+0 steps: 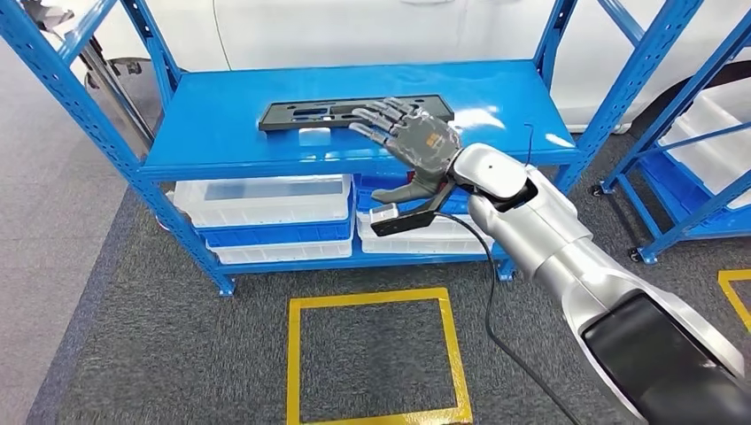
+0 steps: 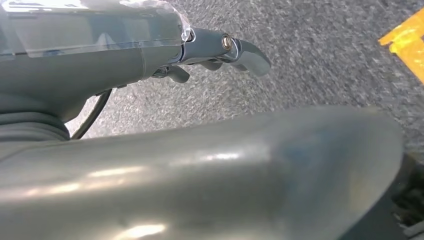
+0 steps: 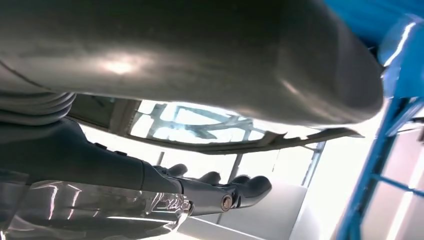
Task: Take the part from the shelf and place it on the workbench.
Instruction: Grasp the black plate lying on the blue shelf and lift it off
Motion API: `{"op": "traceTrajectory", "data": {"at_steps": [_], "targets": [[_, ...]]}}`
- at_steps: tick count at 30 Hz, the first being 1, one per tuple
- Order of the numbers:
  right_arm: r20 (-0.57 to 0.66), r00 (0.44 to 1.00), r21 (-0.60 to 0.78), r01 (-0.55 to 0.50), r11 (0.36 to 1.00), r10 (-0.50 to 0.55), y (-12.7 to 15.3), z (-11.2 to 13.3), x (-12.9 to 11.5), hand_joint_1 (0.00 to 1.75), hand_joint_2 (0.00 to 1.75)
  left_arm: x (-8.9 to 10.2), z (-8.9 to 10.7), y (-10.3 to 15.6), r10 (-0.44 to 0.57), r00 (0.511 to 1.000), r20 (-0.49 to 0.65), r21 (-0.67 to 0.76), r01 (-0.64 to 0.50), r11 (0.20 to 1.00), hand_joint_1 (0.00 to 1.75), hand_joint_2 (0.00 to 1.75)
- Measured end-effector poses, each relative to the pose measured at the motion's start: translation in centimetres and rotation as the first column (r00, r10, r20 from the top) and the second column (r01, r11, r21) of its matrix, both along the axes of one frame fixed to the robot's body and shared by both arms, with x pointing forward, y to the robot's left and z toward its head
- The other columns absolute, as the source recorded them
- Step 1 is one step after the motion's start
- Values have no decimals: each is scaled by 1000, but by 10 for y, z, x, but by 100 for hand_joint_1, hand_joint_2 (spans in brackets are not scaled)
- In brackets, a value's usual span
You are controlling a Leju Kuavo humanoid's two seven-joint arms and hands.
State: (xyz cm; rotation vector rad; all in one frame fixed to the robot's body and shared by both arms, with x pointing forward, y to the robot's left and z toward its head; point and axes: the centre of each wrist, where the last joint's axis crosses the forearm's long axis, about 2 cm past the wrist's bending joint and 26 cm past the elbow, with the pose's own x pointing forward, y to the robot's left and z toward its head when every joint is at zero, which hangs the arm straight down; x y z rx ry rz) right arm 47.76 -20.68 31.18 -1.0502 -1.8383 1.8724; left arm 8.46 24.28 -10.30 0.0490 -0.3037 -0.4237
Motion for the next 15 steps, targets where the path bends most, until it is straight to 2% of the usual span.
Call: {"op": "traceTrajectory", "data": {"at_steps": [15], "targets": [[-39, 999, -16, 3, 1000, -4, 8, 9, 7, 0, 0, -2, 0, -1, -2, 1000, 0, -3, 2, 1000, 0, 0]]}}
